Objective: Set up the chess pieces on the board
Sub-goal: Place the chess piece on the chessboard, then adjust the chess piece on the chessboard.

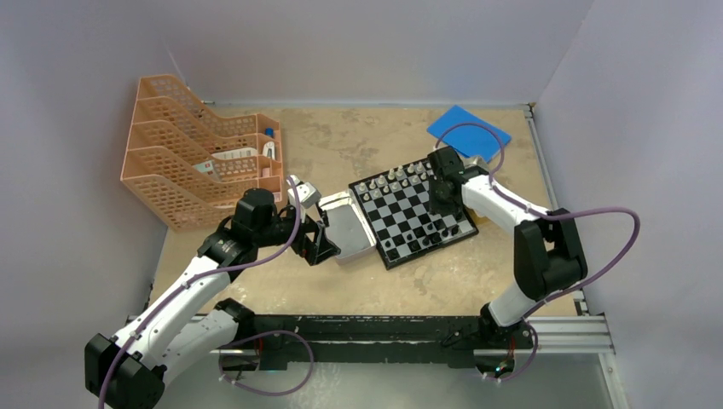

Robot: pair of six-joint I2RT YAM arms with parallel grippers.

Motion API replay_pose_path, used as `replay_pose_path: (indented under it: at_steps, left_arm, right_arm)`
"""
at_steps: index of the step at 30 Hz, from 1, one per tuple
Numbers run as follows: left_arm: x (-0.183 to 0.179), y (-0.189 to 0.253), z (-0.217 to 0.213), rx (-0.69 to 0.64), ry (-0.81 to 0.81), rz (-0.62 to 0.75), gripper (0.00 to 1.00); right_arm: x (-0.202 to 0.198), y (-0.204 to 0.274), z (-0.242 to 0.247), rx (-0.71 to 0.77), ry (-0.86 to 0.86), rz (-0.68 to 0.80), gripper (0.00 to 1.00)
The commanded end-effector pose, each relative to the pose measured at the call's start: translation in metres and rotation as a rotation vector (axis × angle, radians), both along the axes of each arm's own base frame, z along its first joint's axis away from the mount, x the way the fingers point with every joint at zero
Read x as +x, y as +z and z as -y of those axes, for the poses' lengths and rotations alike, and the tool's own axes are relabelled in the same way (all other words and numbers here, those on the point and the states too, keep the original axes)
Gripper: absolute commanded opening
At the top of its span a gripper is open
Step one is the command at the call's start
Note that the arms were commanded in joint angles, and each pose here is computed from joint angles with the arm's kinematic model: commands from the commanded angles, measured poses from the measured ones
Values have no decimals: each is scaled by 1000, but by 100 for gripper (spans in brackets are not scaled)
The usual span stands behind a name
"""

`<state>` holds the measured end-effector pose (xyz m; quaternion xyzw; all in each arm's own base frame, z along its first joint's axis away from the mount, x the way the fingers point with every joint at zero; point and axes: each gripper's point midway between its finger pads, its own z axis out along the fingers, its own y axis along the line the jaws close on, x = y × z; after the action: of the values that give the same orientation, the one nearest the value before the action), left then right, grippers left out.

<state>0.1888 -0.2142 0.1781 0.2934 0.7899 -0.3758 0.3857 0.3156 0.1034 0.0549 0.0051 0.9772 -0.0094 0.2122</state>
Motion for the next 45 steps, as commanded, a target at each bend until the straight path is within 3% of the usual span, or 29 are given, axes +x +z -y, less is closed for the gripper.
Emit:
replay_pose_path:
  at_steps: [1, 9, 22, 45]
  left_arm:
    - [7, 23, 5, -32, -8, 66, 100]
    - [7, 22, 4, -30, -6, 63, 100]
    - [7, 22, 5, -28, -8, 67, 100]
    - [7, 23, 4, -29, -7, 72, 100]
  right_arm:
    - [20, 39, -2, 20, -29, 112, 34]
    - [26, 18, -4, 1, 1, 73, 23]
    - [16, -7, -2, -30, 27, -16, 13]
    - [2, -8, 4, -52, 15, -60, 7]
